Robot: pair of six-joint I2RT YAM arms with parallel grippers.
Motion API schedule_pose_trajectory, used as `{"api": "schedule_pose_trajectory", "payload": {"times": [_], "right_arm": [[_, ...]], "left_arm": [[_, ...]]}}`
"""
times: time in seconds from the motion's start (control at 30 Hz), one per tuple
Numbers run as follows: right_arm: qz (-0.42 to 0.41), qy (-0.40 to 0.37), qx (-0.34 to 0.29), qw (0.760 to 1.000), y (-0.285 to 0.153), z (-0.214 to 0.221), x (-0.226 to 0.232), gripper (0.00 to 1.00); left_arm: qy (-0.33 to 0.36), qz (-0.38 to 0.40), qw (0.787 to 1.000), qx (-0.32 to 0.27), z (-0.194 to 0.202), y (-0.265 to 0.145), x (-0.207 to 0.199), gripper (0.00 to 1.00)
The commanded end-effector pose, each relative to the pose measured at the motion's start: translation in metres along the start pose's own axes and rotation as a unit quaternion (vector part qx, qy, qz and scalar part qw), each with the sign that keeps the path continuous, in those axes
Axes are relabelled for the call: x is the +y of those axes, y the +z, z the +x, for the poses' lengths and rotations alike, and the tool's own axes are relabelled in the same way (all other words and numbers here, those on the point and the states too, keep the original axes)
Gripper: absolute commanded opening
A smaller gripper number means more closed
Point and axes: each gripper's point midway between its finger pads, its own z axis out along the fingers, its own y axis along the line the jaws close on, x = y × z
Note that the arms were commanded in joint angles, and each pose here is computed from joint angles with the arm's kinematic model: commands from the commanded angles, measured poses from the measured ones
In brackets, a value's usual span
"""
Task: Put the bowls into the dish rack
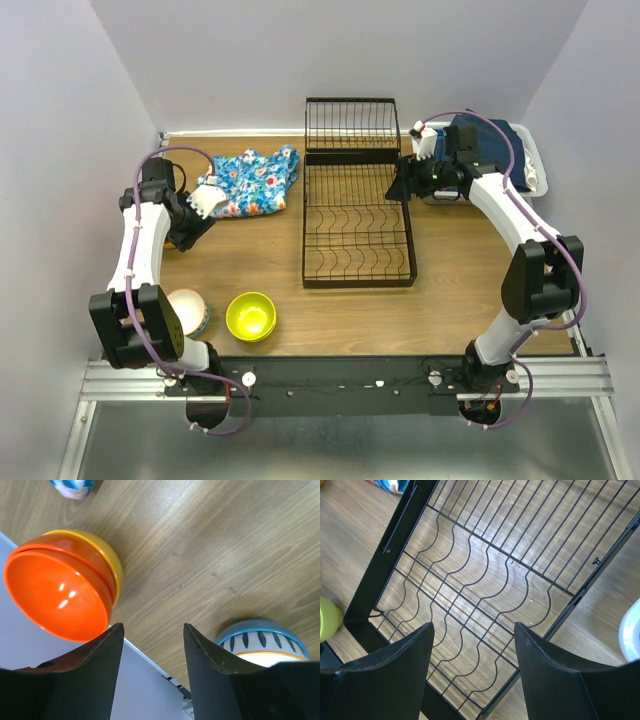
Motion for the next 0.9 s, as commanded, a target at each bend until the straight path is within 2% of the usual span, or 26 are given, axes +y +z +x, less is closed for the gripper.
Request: {"api": "schedule_pose_trajectory", "payload": {"times": [0.0,0.2,0.67,0.87], "right_arm": [[-0.017,-0.008,-0.002,1.0,0.006,-0.003,0.002,0.73],[-0.019,-0.004,-0.003,1.0,0.01,-0.003,0.001,0.73],[-0.008,-0.003,-0.001,1.0,0.013,-0.004,-0.005,0.73],[-0.011,0.004,0.002,1.0,0.018,-0.005,-0.008,0.73]], "left_arm": [[0.004,-0.059,0.998,0.008,0.002,-0.013,0.021,0.61],[-0.025,-0.105,0.994,0.016,0.01,-0.019,0.063,0.62],[-0.009,-0.097,0.995,0.003,-0.002,-0.006,0.076,0.63],[-0.014,-0.089,0.995,0.033,0.01,0.011,0.076,0.62]]}}
